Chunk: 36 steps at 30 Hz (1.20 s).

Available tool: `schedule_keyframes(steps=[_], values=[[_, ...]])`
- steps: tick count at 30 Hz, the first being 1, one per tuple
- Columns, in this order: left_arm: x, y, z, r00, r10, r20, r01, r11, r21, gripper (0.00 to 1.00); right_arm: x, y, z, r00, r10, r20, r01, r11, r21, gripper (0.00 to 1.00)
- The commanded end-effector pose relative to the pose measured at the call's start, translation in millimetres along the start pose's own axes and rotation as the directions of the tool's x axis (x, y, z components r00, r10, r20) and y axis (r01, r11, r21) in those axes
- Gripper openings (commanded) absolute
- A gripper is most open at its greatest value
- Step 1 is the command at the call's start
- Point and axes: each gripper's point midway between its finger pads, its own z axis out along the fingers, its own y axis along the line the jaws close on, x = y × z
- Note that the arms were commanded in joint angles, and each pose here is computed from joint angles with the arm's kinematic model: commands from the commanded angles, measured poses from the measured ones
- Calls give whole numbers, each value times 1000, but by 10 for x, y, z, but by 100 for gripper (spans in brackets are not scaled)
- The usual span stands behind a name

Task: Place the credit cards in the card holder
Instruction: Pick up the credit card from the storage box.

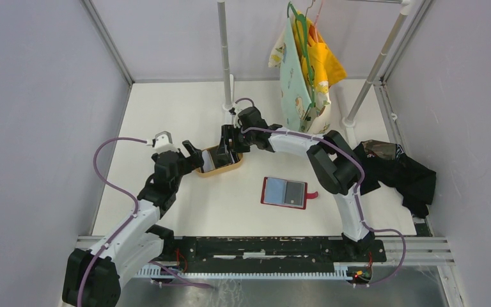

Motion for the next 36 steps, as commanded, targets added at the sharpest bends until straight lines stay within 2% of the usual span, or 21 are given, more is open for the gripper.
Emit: schedule_keyframes(steps=[1, 6, 15, 27, 36], values=[[-124, -87, -6, 997, -61, 45, 59, 998, 37, 100, 13, 59, 87, 999, 52, -15, -52, 999, -10, 73], [-128, -85, -12, 997, -63, 49, 61, 997, 39, 100, 38, 131, 108, 998, 59, -30, -61, 997, -56, 71], [-129, -81, -18, 997, -66, 52, 64, 997, 40, 100, -26, 498, -49, 999, 49, -16, -52, 968, -246, 64], [-131, -86, -25, 996, -66, 55, 64, 997, 46, 96, -16, 684, -161, 995, 97, -20, -97, 927, -363, 57], [-131, -91, -22, 997, -64, 54, 61, 997, 50, 91, 42, 578, -9, 995, 95, -42, -104, 934, -341, 64]])
